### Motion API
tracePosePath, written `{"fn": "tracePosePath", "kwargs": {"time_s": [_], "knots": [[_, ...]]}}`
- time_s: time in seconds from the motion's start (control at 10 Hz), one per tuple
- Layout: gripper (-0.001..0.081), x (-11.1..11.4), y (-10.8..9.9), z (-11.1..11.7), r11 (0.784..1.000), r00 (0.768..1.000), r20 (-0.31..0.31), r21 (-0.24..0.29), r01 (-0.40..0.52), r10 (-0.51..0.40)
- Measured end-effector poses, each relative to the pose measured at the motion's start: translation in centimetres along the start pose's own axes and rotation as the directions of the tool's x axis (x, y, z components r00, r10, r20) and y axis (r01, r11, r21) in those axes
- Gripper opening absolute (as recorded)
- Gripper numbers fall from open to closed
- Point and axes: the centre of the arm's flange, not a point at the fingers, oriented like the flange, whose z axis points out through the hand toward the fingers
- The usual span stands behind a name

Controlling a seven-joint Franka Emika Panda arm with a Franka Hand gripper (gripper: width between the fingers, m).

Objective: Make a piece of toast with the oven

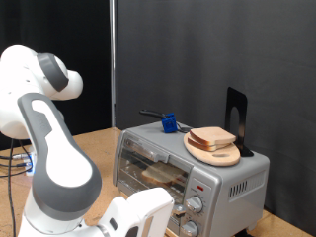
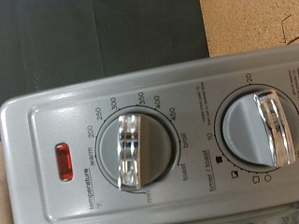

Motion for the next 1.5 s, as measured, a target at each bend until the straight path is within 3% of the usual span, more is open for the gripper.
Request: {"fn": "tracePosePath", "kwargs": {"time_s": [0.7,1.0,1.5], "knots": [[0.0682,-2.0,-2.7,0.6,0.999,1.0,-0.007,0.026,-0.029,0.029],[0.0682,-1.8,-3.1,-0.8,0.999,1.0,0.007,0.032,-0.027,0.027],[0.0682,-2.1,-4.1,-2.1,0.995,0.999,0.049,0.098,-0.026,0.021]]}}
